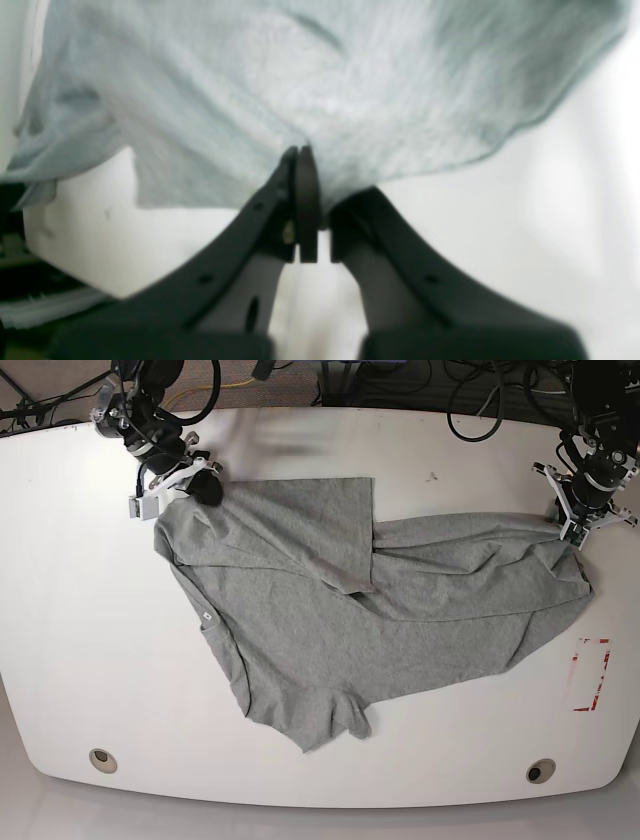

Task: Fold the T-shirt properly
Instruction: 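Drag the held shirt edges apart with both grippers to spread it, then regrasp the shirt edge with the left gripper, keeping the right holding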

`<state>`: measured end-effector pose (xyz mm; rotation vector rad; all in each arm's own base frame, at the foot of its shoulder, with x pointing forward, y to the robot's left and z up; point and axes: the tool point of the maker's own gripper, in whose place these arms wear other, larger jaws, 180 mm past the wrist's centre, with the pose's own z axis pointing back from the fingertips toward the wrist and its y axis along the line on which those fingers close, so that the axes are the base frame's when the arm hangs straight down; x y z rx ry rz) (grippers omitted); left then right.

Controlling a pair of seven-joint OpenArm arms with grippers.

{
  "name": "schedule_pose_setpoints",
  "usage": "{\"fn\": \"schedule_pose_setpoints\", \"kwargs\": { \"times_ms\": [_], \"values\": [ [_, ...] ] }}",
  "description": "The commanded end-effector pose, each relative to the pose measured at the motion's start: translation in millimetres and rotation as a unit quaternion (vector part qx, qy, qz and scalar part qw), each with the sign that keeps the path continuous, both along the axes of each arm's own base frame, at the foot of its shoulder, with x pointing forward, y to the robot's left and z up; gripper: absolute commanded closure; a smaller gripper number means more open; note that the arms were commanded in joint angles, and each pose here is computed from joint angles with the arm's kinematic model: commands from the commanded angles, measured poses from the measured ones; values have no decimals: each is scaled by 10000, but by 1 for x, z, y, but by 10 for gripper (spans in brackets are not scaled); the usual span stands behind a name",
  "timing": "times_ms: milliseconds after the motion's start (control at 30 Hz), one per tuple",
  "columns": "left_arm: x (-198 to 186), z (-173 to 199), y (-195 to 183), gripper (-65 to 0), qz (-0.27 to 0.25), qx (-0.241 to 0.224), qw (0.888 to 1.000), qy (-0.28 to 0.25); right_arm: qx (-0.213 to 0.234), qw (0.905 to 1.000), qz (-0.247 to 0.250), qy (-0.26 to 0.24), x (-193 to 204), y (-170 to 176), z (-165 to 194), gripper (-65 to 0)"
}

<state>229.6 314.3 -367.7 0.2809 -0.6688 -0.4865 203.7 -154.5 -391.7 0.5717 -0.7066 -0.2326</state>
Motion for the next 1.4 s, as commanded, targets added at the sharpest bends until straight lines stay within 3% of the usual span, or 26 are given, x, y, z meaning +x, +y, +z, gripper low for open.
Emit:
{"fn": "schedule_pose_setpoints", "kwargs": {
  "times_ms": [0, 367, 700, 800, 1000, 1133, 1367],
  "values": [
    [6, 17, 13, 0, 58, 140, 9996, -234, -104, 9996, 103, -243, 1, -14, 15, 0],
    [12, 32, 31, 0, 380, 190, 9978, -514, -634, 9975, -286, -151, -15, -77, 24, 0],
    [9, 26, 26, 0, 417, 98, 9980, -462, -882, 9957, -159, -233, -7, -91, 32, 0],
    [10, 22, 18, -94, 313, 40, 9986, -417, -874, 9956, -152, -299, -2, -90, 35, 0],
    [7, 30, 18, -388, 731, -702, 9927, -660, -843, 9959, -154, -285, -2, -88, 33, 0],
    [10, 40, 27, -393, 1051, -1000, 9867, -731, -843, 9959, -154, -293, -2, -88, 33, 0],
    [34, 46, 44, -392, 1436, -1037, 9816, -706, -838, 9959, -152, -312, -1, -87, 34, 0]
  ]
}}
